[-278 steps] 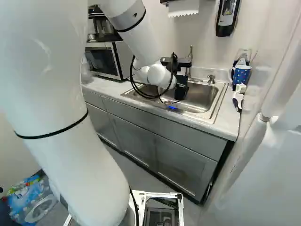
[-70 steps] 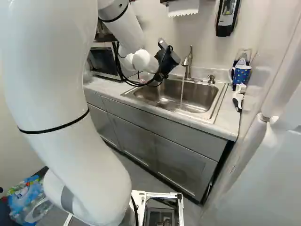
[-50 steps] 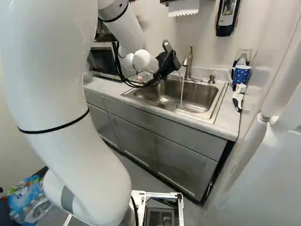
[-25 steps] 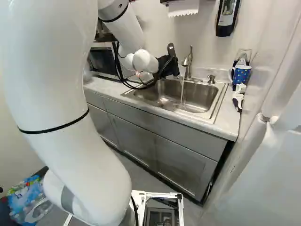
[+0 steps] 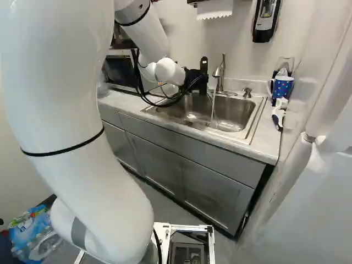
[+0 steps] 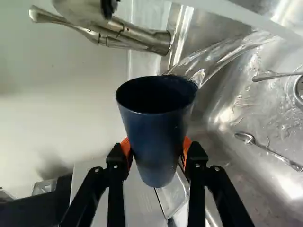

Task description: Rinse the cup and place it in the tray

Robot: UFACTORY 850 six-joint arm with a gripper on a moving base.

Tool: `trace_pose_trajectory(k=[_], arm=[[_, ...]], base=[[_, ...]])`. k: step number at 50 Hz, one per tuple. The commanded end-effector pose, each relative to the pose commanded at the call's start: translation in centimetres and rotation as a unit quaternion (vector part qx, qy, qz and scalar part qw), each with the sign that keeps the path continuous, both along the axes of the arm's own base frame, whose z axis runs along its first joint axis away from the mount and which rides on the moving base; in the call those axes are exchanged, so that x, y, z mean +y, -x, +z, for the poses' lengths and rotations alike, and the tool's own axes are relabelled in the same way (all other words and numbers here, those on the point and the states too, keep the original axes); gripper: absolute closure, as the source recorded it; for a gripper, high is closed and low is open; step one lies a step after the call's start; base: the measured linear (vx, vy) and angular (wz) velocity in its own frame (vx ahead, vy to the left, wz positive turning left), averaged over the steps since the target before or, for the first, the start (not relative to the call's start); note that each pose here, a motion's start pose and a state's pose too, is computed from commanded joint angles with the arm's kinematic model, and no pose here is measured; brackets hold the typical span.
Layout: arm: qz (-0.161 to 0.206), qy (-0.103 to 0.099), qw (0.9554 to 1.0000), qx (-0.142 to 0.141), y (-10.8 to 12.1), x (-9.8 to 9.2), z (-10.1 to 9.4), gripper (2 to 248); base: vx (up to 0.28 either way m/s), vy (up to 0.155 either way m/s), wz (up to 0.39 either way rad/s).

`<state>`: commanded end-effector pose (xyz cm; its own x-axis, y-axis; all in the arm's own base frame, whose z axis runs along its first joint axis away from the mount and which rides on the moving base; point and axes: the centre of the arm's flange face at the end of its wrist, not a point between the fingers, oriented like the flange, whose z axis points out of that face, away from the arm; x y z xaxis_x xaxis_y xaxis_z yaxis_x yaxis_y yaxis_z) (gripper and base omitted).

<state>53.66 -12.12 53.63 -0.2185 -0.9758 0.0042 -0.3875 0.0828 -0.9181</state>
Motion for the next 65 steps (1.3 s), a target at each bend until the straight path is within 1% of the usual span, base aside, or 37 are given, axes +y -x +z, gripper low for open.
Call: trace_pose_trajectory(k=[8,15,23,31,65], arm=[[-0.017,-0.038,0.9991,-0.008,0.0,0.0,0.0,129],[-0.031,-0.07,0.9969,-0.016,0.0,0.0,0.0,129],[-0.048,-0.108,0.9927,-0.024,0.0,0.0,0.0,129],[-0.064,-0.145,0.9868,-0.033,0.0,0.0,0.0,129],[-0.064,-0.145,0.9868,-0.033,0.0,0.0,0.0,129]], base=[[0.0,0.0,0.0],[0.0,0.0,0.0],[0.0,0.0,0.0],[0.0,0.0,0.0],[0.0,0.0,0.0]])
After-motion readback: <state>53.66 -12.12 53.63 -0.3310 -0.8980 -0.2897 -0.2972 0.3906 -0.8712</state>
